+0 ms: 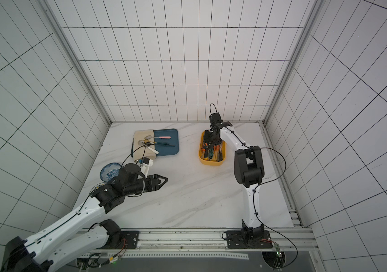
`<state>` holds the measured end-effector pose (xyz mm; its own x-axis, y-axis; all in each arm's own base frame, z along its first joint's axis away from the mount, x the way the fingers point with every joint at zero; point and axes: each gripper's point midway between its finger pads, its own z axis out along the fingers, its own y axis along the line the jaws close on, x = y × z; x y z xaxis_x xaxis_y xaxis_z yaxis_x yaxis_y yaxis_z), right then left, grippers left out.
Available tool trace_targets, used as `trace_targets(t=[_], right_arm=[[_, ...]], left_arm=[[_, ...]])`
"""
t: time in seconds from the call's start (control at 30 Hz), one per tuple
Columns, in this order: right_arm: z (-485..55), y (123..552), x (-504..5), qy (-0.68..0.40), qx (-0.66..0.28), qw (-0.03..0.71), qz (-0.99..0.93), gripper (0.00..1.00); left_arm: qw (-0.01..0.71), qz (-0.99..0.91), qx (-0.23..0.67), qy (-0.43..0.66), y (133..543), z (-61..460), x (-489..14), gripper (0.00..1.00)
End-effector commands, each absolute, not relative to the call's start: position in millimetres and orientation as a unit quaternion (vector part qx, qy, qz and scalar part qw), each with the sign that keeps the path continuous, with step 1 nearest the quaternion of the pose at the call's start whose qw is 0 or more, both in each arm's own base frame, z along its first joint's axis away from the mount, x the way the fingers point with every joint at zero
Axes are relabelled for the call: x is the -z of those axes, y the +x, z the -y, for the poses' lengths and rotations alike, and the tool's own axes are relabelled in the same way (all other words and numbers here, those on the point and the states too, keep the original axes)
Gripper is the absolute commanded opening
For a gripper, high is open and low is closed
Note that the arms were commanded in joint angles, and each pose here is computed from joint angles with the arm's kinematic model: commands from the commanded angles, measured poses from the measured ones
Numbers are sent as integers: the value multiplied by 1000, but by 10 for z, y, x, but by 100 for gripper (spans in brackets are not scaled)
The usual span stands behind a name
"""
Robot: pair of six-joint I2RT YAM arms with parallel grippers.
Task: Put the screwdriver on the desktop into the storage box
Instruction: Place the screwdriver in the storage box, then reset both arms
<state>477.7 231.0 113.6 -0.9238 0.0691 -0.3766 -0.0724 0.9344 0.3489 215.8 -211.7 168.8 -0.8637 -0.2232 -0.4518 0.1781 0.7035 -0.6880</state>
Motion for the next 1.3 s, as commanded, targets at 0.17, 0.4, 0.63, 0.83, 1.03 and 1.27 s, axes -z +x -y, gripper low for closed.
trace_targets(t=[0.17,0.4,0.63,0.83,1.03,1.27], right_arm=[[-2002,4474,-1780,0,-157,277,-948,99],[-1533,4213,-2115,23,-120,332,-935,99],[-840,3961,-2263,81,-31,396,-914,99],[-220,3804,-2158,102,83,483,-865,99],[160,3648,-1784,112,149,551,-813,99],[105,3763,-1280,77,144,561,-811,99]], left_arm=[[345,-888,301,-44,2569,1841,-1967,98],[373,-901,202,-94,3021,1414,-2114,98],[456,-875,71,-143,3311,760,-2291,98],[520,-830,-47,-197,3480,5,-2137,98],[557,-796,-111,-210,3634,-447,-1853,98],[579,-787,-115,-180,3960,-446,-1521,98]])
